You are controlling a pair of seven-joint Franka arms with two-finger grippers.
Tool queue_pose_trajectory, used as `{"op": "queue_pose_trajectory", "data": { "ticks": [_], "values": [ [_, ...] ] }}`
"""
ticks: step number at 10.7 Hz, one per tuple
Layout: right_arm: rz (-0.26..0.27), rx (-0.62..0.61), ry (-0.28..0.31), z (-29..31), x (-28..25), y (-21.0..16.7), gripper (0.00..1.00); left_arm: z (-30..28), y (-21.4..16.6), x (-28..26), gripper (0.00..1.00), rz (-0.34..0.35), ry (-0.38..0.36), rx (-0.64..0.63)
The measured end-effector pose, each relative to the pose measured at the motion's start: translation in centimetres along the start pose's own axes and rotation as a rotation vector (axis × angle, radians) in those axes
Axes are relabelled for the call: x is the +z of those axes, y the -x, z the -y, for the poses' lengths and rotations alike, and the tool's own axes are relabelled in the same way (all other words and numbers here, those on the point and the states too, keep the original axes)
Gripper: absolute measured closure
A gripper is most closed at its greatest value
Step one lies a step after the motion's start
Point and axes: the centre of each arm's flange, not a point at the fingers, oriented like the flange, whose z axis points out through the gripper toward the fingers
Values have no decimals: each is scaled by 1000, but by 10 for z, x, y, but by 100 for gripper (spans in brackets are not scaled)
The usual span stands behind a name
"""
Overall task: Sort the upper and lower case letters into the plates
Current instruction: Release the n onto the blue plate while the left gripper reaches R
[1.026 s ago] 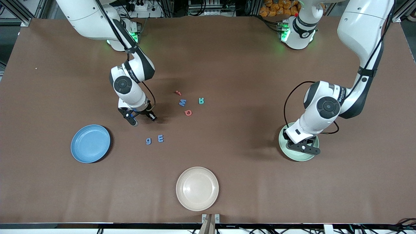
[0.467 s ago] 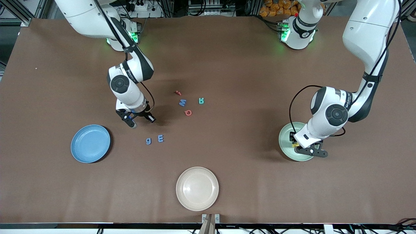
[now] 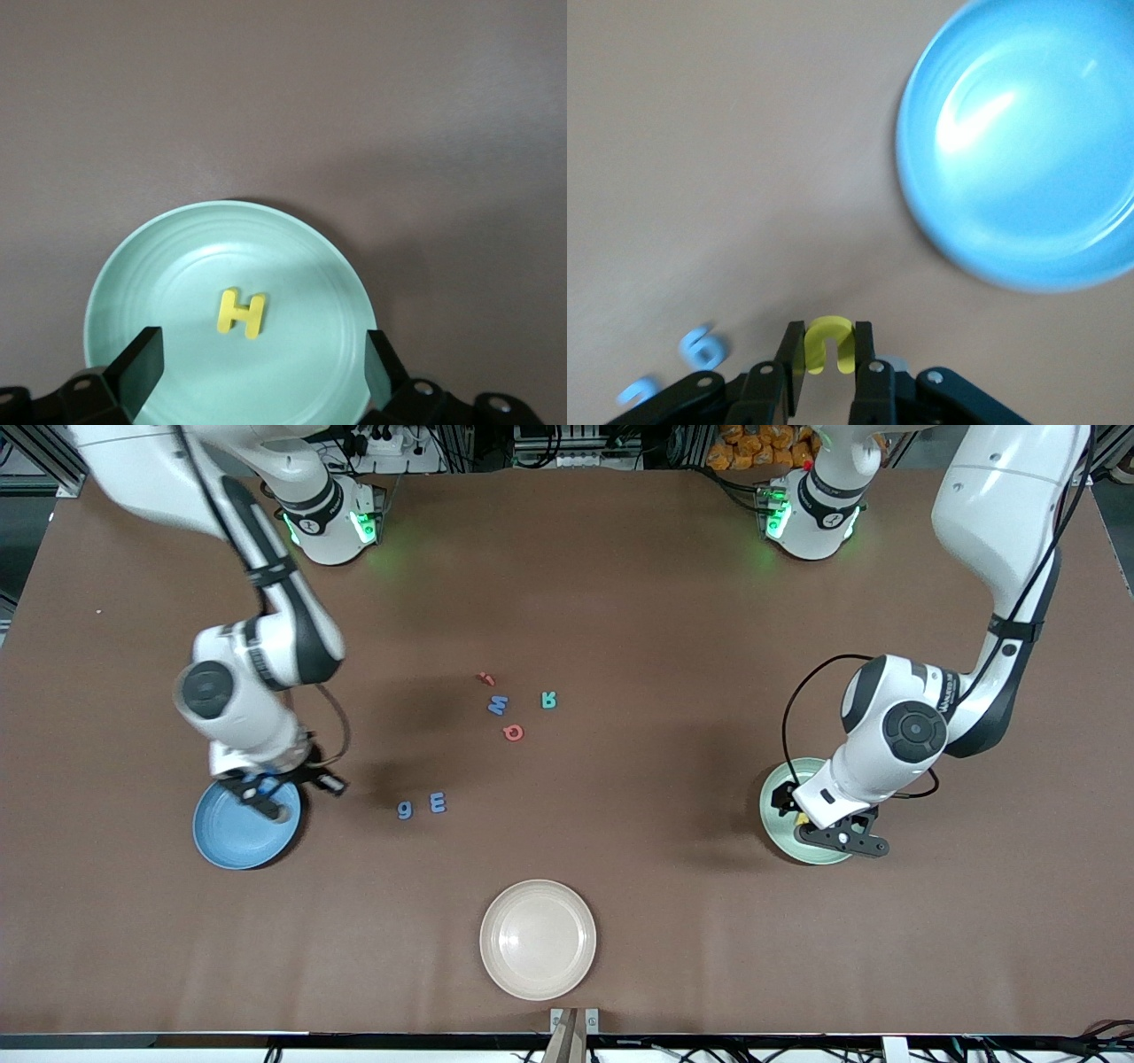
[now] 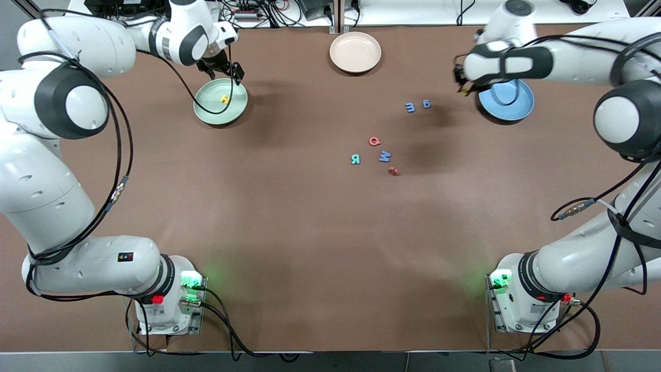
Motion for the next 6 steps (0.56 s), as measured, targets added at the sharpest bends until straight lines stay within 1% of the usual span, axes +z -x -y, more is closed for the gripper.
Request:
{"op": "queue_pose_trajectory", "data": {
  "ticks": [2, 3, 4, 6],
  "values": [
    [-26, -123, 55, -61, 3, -37, 74, -17, 0, -43, 0, 6, -14, 24],
    [-40, -168, 91, -81, 6, -48, 74, -31, 1, -62, 0, 10, -13, 33],
    [-55, -195, 114, -90, 10, -57, 74, -45, 1, -75, 0, 16, 3, 34],
    [-79, -218, 113, -85, 16, -66, 73, -69, 2, -80, 0, 25, 46, 31]
  ]
}}
